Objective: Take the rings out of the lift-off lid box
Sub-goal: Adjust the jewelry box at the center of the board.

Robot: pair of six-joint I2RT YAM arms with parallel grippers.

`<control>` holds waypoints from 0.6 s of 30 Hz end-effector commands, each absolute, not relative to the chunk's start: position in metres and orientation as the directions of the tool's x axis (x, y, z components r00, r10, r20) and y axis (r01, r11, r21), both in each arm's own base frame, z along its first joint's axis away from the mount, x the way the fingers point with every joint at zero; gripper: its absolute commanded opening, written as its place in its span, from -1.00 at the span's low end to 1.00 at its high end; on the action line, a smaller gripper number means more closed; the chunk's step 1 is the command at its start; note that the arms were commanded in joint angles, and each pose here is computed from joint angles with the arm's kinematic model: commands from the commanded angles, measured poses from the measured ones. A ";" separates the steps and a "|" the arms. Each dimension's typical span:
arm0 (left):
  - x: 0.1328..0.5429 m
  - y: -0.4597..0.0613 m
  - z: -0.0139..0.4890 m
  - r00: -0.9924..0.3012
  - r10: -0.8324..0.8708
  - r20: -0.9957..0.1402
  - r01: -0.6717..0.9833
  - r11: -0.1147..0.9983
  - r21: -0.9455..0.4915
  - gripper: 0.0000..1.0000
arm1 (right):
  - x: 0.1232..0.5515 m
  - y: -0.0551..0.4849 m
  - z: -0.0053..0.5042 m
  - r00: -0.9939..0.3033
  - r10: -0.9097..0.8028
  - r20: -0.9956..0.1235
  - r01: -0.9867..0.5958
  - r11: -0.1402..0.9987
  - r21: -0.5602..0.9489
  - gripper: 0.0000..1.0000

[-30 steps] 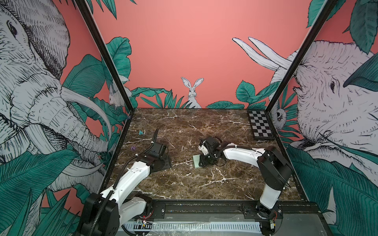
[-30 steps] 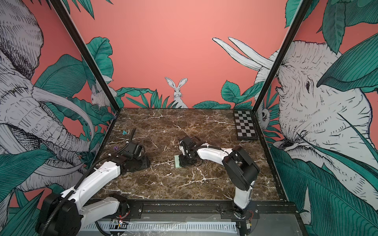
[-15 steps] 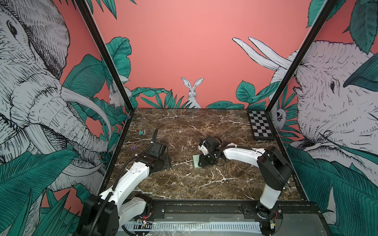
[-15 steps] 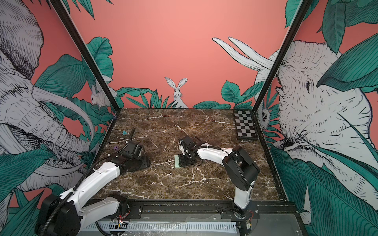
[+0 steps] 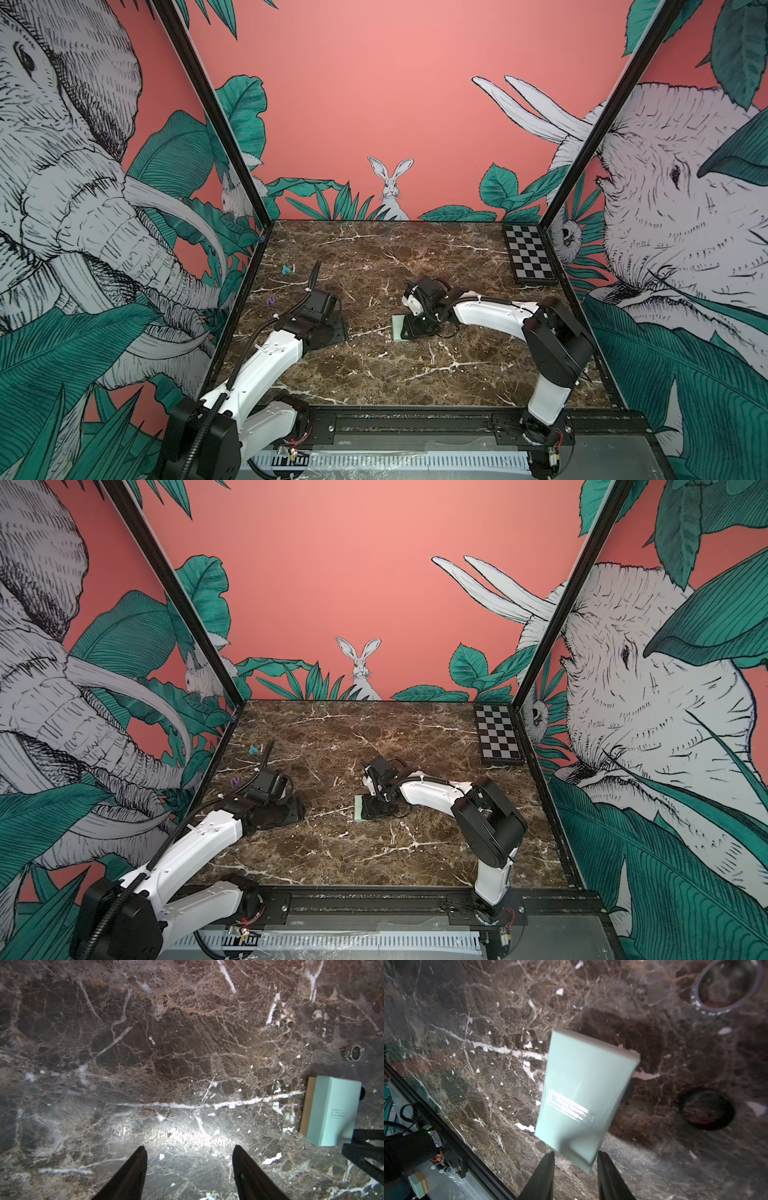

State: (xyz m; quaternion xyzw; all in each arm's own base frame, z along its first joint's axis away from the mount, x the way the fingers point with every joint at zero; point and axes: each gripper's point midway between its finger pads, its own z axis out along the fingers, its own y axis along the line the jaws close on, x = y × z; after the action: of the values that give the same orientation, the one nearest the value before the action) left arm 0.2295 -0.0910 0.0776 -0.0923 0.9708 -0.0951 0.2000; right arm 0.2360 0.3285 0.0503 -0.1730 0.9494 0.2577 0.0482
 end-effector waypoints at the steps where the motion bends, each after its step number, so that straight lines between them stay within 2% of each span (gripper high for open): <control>1: 0.228 -0.088 0.081 -0.899 -0.224 -0.377 -0.150 0.965 -0.217 0.35 | 0.235 0.334 0.059 -0.935 -0.292 -0.199 -0.353 0.794 0.495 -0.25; 8: 0.228 -0.087 0.081 -0.899 -0.220 -0.380 -0.146 0.966 -0.214 0.36 | 0.234 0.330 0.059 -0.933 -0.308 -0.188 -0.360 0.802 0.477 -0.23; 12: 0.230 -0.085 0.085 -0.898 -0.203 -0.389 -0.137 0.972 -0.191 0.38 | 0.247 0.312 0.090 -0.907 -0.319 -0.274 -0.406 0.835 0.371 -0.18; 15: 0.238 -0.081 0.096 -0.892 -0.171 -0.419 -0.117 0.981 -0.152 0.50 | 0.260 0.294 0.123 -0.867 -0.338 -0.365 -0.445 0.855 0.266 0.11; 18: 0.253 -0.078 0.111 -0.875 -0.130 -0.466 -0.093 0.990 -0.103 0.73 | 0.275 0.271 0.155 -0.828 -0.348 -0.440 -0.460 0.870 0.178 0.43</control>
State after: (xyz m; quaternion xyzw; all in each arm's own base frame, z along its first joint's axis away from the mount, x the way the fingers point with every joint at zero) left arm 0.2403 -0.0861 0.0947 -0.0715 0.9706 -0.0701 0.2189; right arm 0.2584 0.3018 0.1200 -0.2016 0.9486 0.1975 0.1429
